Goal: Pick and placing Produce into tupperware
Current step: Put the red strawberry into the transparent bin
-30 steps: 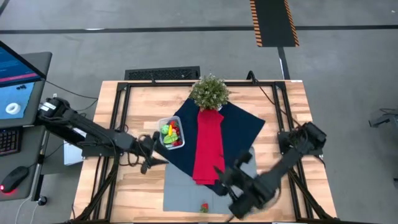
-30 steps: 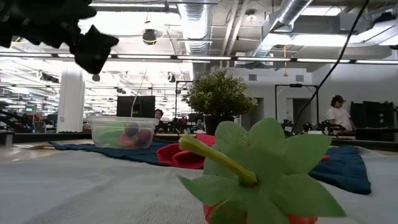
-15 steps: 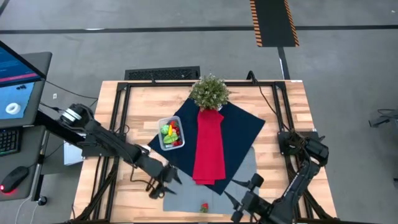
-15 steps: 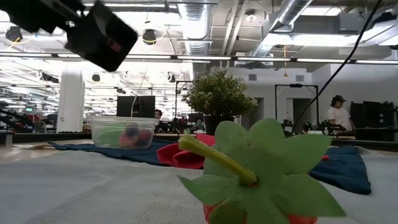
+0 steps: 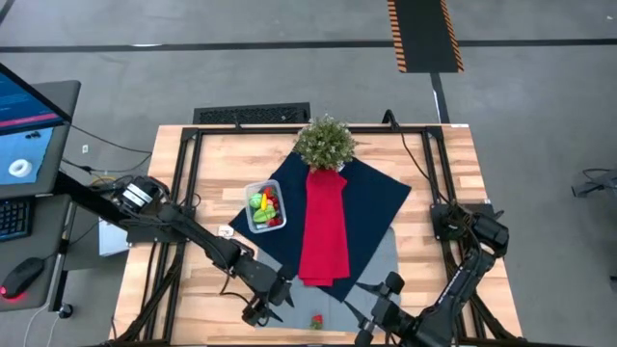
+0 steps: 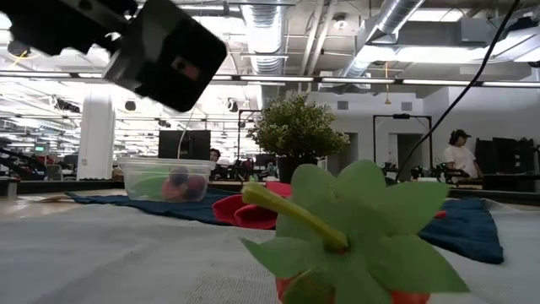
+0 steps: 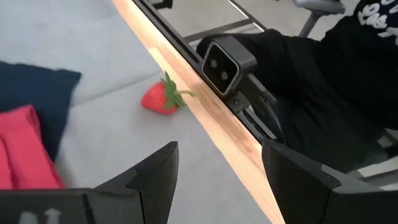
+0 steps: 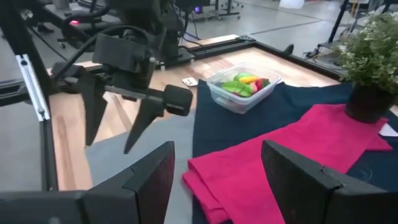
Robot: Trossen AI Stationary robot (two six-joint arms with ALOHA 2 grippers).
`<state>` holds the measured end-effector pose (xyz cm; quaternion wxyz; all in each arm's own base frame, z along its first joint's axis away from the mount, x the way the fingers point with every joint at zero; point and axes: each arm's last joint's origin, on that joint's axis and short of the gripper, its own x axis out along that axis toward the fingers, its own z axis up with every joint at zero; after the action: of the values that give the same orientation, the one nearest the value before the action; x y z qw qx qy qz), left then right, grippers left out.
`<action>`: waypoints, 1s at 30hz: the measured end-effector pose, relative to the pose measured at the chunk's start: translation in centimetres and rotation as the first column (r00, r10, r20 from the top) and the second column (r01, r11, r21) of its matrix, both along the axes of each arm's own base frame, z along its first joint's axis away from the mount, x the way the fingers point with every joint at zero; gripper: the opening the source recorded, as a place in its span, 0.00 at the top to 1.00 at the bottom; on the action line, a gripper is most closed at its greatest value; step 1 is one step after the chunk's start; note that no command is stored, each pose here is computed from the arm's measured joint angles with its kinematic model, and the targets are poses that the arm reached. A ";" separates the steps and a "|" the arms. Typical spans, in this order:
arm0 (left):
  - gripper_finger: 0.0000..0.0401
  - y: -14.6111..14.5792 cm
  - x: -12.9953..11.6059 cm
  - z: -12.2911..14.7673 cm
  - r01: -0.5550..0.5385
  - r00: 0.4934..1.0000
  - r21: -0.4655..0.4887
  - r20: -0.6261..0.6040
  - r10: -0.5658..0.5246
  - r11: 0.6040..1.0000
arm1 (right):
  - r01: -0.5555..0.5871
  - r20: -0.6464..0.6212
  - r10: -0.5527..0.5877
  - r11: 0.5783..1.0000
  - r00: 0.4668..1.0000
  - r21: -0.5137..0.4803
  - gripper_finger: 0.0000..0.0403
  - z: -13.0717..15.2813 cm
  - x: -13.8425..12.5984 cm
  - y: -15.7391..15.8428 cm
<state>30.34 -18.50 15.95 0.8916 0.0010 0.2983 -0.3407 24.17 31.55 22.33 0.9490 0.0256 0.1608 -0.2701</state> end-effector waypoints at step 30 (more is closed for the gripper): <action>0.45 0.0 4.9 -0.8 -0.010 1.000 0.022 0.028 0.010 1.000 | 0.089 0.018 -0.088 0.995 0.996 -0.054 0.34 -2.5 -1.5 -2.6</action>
<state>35.25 -18.45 15.18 0.8973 0.0139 0.2897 -0.3329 22.71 28.94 19.82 0.9376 0.0089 0.1447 -0.3160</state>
